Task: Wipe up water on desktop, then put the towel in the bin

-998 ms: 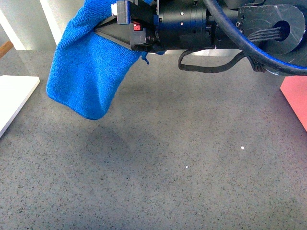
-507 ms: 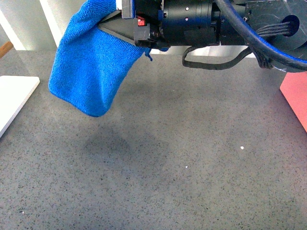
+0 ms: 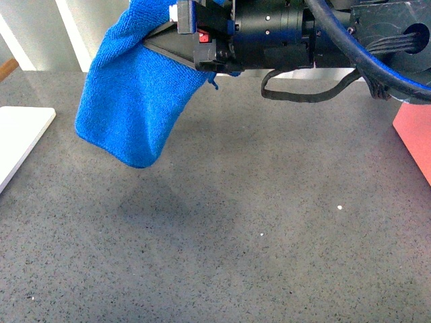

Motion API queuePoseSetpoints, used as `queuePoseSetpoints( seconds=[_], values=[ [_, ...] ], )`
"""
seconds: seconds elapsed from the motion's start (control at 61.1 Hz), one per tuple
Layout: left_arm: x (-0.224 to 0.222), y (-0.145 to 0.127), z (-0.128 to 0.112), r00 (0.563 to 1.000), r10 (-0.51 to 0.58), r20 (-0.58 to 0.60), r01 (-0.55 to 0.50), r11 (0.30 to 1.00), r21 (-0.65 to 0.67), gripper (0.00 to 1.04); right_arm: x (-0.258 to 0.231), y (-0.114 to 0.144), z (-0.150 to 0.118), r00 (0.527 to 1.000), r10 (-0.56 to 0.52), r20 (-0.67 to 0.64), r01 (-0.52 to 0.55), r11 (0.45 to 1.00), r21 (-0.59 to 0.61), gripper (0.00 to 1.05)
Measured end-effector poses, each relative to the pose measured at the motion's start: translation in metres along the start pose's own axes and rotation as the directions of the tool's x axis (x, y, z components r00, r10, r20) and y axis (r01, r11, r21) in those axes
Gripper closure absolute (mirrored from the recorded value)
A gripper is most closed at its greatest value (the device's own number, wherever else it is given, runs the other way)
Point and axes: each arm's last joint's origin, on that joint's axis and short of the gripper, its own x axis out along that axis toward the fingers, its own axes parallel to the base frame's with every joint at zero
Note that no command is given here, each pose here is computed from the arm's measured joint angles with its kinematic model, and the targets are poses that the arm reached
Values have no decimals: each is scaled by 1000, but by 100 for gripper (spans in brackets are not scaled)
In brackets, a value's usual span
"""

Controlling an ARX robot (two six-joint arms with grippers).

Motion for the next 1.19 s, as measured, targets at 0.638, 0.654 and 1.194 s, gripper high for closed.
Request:
queuePoseSetpoints(
  seconds=[0.638,0.654,1.194],
  values=[
    [-22,0,-3,1000,0,-3,0,1000,0,101,-3,-1,-2,1000,-14,0,14,1000,-11,99],
    [-22,0,-3,1000,0,-4,0,1000,0,101,-3,-1,-2,1000,-14,0,14,1000,-11,99],
    [-22,0,-3,1000,0,-8,0,1000,0,35,-44,-23,-42,876,-348,-334,414,898,149,99]
  ],
)
